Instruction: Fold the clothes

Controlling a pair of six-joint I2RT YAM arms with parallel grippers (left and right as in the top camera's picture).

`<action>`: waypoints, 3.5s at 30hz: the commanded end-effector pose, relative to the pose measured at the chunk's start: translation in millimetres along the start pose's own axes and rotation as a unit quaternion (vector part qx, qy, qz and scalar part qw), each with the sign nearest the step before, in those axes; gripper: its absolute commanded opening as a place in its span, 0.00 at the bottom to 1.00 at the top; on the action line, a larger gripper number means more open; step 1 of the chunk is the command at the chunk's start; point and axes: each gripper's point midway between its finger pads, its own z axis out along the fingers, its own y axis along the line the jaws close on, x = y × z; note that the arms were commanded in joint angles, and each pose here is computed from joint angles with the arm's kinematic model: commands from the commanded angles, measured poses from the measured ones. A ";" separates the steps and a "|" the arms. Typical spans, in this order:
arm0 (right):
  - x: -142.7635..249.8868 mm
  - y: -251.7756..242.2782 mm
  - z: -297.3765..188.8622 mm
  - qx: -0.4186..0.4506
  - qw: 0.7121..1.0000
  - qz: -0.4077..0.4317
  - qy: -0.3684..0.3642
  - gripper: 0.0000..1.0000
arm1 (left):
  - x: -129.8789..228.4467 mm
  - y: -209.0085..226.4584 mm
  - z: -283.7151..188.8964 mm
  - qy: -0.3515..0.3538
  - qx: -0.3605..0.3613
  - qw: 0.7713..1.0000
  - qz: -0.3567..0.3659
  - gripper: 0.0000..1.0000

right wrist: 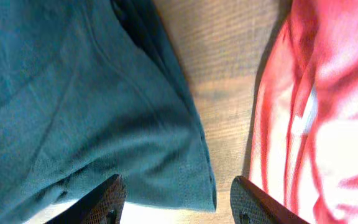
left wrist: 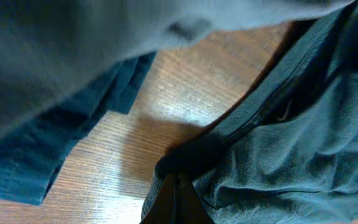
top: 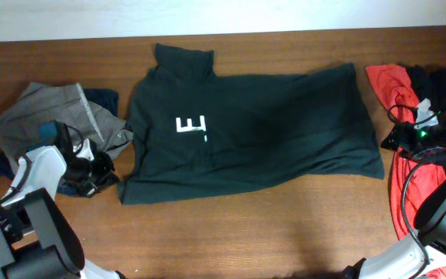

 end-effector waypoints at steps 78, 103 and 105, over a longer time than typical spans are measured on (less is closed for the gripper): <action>42.8 29.5 69.0 0.051 0.995 0.061 0.053 0.04 | -6.2 -108.4 -47.9 -0.048 0.010 0.958 0.283 0.07; 41.0 97.1 -46.5 -0.115 0.989 -0.027 -0.088 0.36 | -22.3 -188.3 -135.9 -0.218 0.092 0.893 0.383 0.37; 37.2 104.2 -51.2 -0.127 0.986 -0.039 -0.101 0.38 | -30.4 -205.9 -140.0 -0.239 0.103 0.882 0.393 0.37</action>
